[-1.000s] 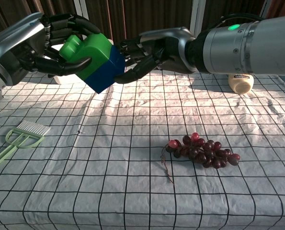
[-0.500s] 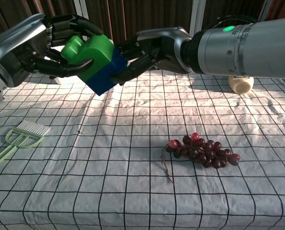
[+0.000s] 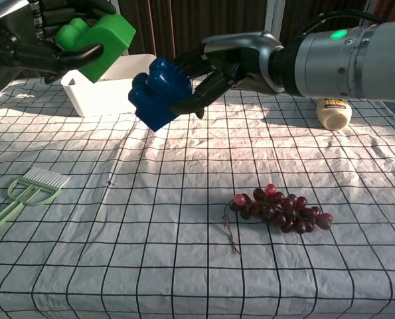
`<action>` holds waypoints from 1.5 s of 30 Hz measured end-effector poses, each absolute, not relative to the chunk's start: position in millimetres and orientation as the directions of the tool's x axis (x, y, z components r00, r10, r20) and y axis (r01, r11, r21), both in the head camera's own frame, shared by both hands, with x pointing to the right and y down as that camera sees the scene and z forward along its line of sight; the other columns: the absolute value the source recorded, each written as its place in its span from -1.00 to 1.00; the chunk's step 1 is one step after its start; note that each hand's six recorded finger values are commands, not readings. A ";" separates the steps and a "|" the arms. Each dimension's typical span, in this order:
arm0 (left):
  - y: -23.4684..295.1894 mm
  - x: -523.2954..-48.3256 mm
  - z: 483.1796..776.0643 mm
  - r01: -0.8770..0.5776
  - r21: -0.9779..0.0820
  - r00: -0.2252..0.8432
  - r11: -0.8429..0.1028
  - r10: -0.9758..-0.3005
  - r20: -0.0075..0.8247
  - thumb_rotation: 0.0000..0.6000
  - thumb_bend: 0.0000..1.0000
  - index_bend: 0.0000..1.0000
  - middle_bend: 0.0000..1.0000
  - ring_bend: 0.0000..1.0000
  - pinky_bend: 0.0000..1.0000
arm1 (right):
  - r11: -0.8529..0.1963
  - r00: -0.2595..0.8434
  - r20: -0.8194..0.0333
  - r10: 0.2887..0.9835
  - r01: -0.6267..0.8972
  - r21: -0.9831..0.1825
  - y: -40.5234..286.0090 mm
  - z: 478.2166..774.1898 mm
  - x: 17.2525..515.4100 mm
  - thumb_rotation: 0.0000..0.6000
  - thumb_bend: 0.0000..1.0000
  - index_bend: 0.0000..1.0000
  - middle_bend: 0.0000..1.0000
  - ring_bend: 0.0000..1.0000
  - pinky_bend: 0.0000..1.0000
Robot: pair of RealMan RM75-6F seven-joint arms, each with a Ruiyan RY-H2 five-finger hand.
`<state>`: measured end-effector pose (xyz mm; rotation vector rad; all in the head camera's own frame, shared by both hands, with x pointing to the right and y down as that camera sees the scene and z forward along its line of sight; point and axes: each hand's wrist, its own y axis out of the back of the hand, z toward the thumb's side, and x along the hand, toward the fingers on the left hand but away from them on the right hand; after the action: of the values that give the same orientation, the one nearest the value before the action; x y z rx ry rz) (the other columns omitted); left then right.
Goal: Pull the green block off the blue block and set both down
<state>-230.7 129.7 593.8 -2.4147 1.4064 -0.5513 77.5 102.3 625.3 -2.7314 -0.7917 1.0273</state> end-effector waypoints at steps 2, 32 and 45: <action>125.5 -239.0 590.4 -0.766 -0.447 0.434 -0.463 -0.884 0.172 1.00 0.19 0.22 0.40 0.48 0.76 | -0.852 0.618 -0.589 0.520 0.418 -0.314 99.4 626.4 87.4 1.00 -0.33 0.72 0.37 0.12 -0.44; 188.4 -333.5 739.7 -0.593 -0.476 0.311 -0.649 -0.730 0.608 1.00 -0.25 -1.00 -0.93 -1.00 -0.74 | -0.832 0.330 -0.765 0.553 0.163 -0.531 98.4 746.8 229.9 1.00 -0.43 -1.00 -0.67 -0.96 -0.92; 185.3 -336.6 709.5 -0.615 -0.472 0.338 -0.632 -0.752 0.566 1.00 -0.38 -1.00 -1.00 -1.00 -0.98 | -0.824 0.382 -0.733 0.563 0.195 -0.532 94.6 705.8 236.7 1.00 -0.54 -1.00 -0.97 -1.00 -1.00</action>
<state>-336.6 185.3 709.5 -2.4228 1.2516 -1.1700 236.7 94.6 705.8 -2.2883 -0.6599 1.4232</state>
